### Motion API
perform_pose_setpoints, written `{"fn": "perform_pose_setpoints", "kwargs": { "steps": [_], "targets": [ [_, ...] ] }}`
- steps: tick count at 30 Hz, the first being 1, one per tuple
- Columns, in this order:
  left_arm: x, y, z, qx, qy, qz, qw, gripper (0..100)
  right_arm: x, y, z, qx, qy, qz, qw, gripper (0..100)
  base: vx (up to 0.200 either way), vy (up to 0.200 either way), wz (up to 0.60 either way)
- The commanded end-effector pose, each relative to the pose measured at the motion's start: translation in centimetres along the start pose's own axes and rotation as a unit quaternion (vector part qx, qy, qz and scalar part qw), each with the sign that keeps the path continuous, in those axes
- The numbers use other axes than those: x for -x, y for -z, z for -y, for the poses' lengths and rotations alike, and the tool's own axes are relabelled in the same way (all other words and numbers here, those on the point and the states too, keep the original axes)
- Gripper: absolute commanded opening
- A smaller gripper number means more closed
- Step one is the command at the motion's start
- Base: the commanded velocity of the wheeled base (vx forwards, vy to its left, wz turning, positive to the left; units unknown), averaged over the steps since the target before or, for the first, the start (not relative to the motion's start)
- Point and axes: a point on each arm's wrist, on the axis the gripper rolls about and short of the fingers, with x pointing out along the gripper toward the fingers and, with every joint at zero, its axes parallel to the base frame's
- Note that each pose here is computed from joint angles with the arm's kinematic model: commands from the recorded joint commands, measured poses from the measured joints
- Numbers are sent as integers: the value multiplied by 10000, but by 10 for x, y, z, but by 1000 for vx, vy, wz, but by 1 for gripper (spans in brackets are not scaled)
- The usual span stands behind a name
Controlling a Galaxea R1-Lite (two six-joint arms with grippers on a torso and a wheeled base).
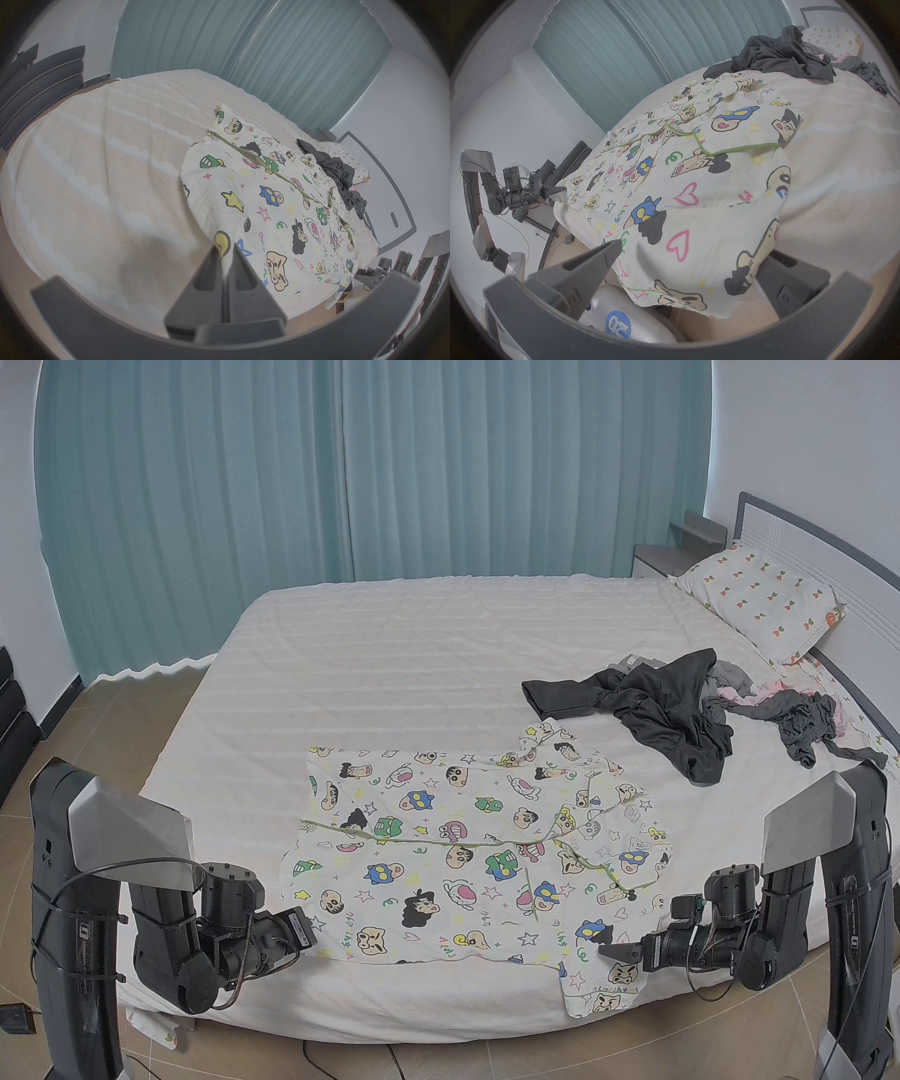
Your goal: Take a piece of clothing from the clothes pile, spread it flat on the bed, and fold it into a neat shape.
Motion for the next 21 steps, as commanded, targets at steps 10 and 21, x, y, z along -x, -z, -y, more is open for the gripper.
{"fn": "perform_pose_setpoints", "kwargs": {
  "steps": [10, 21],
  "targets": [
    [0, 1, 0, -15, -5, -25, 10000, 0, 13, 10, -1, 215, -147, -141, 9996, 0, 0, 0, 0],
    [3, 3, -2, -27, -43, -73, 10000, 0, 30, 20, 2, 145, -336, 20, 9993, 0, 0, 0, 0]
  ]
}}
